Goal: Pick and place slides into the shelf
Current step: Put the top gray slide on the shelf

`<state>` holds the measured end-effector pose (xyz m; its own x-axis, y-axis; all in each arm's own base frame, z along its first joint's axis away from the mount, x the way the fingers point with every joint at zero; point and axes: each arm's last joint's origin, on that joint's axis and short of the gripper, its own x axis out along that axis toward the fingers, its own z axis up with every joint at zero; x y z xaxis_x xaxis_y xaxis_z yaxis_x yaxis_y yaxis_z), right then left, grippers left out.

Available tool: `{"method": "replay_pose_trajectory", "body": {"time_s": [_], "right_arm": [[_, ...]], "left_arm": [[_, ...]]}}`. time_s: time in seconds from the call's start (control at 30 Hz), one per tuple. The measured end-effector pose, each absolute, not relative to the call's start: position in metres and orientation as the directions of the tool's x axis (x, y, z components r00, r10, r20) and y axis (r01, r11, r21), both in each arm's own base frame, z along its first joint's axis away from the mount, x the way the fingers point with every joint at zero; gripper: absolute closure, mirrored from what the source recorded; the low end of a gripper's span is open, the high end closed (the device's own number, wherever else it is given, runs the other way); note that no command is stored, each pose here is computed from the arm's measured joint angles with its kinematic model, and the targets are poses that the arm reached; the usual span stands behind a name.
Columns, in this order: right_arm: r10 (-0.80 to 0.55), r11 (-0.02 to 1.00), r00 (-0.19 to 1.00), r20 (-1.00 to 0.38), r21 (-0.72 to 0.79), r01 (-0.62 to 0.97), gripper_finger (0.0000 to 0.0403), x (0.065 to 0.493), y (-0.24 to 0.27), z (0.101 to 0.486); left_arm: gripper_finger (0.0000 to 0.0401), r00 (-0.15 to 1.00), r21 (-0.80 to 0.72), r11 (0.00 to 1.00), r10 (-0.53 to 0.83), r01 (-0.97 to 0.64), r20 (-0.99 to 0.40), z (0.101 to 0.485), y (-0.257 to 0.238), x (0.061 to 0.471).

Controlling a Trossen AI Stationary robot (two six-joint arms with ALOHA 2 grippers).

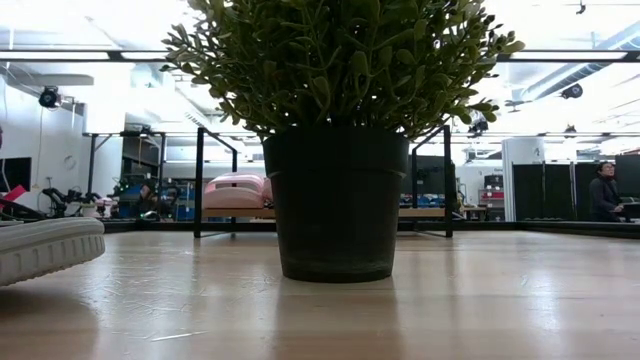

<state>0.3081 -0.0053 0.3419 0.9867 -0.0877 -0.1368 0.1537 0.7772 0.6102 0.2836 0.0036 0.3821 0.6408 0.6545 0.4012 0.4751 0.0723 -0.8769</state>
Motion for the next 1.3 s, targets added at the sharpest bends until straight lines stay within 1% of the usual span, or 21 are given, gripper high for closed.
{"method": "replay_pose_trajectory", "body": {"time_s": [0.23, 0.33, 0.53, 0.8, 0.97, 1.13, 1.3], "right_arm": [[-0.149, 0.776, 0.980, -0.131, 0.598, 0.198, 0.0156, 0.308, -0.008, 0.342], [-0.151, 0.779, 0.980, -0.128, 0.595, 0.198, 0.0156, 0.308, -0.009, 0.343], [-0.151, 0.775, 0.982, -0.113, 0.603, 0.189, 0.0156, 0.308, -0.009, 0.344], [-0.160, 0.769, 0.981, -0.108, 0.610, 0.193, 0.0156, 0.308, -0.009, 0.345], [-0.177, 0.767, 0.979, -0.096, 0.611, 0.199, 0.0156, 0.308, -0.010, 0.346], [-0.184, 0.766, 0.979, -0.091, 0.611, 0.201, 0.0156, 0.308, -0.011, 0.347], [-0.184, 0.763, 0.979, -0.091, 0.615, 0.200, 0.0156, 0.308, -0.011, 0.347]], "left_arm": [[0.0401, 0.631, -0.893, 0.114, 0.668, 0.435, 0.394, 0.381, 0.005, 0.282], [0.0401, 0.626, -0.899, 0.135, 0.674, 0.417, 0.392, 0.381, 0.007, 0.283], [0.0401, 0.628, -0.907, 0.138, 0.679, 0.399, 0.379, 0.376, 0.009, 0.288], [0.0401, 0.621, -0.897, 0.138, 0.677, 0.420, 0.395, 0.376, 0.009, 0.296], [0.0401, 0.642, -0.897, 0.142, 0.652, 0.419, 0.403, 0.376, 0.008, 0.312], [0.0401, 0.625, -0.863, 0.144, 0.633, 0.485, 0.457, 0.380, 0.007, 0.326], [0.0401, 0.627, -0.849, 0.146, 0.614, 0.507, 0.480, 0.381, 0.006, 0.333]]}}
